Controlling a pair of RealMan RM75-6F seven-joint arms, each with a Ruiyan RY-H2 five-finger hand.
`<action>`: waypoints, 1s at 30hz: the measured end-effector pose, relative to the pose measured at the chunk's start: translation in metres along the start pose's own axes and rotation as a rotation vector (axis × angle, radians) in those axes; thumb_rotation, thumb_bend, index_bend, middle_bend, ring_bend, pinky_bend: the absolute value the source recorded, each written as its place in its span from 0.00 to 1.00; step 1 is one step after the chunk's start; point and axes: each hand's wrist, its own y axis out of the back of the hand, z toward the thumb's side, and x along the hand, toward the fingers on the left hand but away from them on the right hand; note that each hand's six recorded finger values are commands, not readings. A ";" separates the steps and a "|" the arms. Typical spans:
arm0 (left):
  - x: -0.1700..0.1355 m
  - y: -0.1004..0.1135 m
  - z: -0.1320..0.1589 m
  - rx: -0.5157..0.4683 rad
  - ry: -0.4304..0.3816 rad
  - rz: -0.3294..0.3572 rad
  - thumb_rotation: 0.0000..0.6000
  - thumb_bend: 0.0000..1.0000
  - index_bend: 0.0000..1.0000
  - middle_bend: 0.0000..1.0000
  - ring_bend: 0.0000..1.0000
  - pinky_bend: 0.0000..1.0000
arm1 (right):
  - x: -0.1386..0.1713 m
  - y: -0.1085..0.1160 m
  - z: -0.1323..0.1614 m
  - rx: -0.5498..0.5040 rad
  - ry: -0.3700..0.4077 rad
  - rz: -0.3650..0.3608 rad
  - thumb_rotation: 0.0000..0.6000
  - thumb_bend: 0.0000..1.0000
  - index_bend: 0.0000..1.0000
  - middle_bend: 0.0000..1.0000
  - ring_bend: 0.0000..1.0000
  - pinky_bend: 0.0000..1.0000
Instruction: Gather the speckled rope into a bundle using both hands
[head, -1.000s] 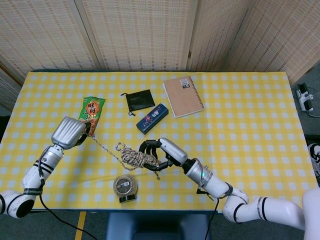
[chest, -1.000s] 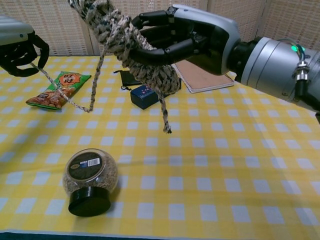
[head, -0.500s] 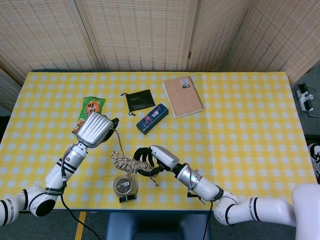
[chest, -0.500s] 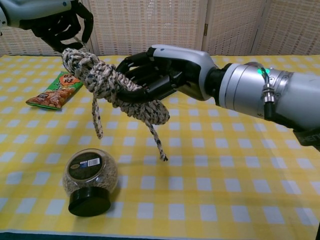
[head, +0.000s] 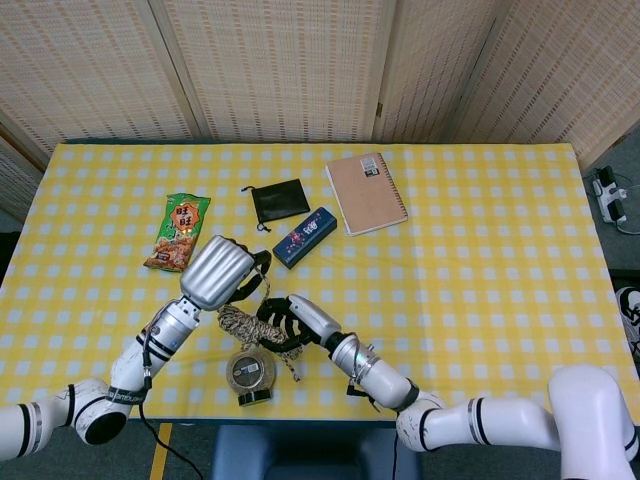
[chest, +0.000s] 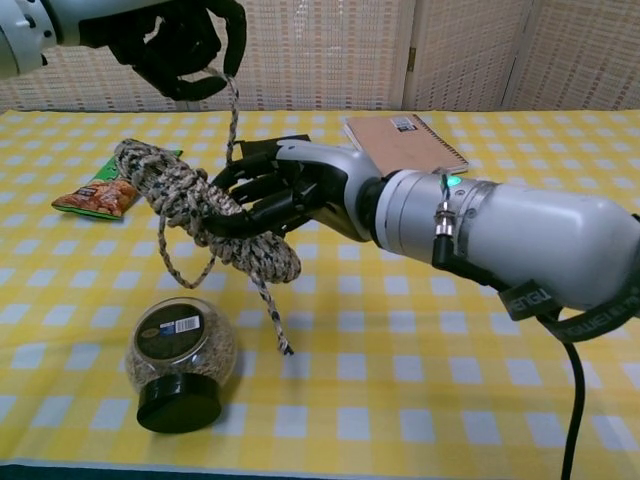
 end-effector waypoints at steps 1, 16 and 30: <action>-0.002 0.000 0.001 -0.010 -0.003 0.000 1.00 0.49 0.63 0.86 0.77 0.78 | -0.001 0.001 0.000 -0.017 -0.001 -0.018 1.00 0.63 0.86 0.76 0.81 0.69; -0.056 -0.008 -0.009 -0.179 0.012 -0.015 1.00 0.49 0.64 0.86 0.77 0.78 | -0.005 0.037 -0.005 -0.292 0.062 -0.339 1.00 0.63 0.88 0.77 0.83 0.71; -0.091 -0.032 -0.056 -0.204 0.133 -0.073 1.00 0.49 0.64 0.86 0.77 0.78 | 0.012 0.069 0.015 -0.460 0.272 -0.424 1.00 0.63 0.89 0.77 0.84 0.71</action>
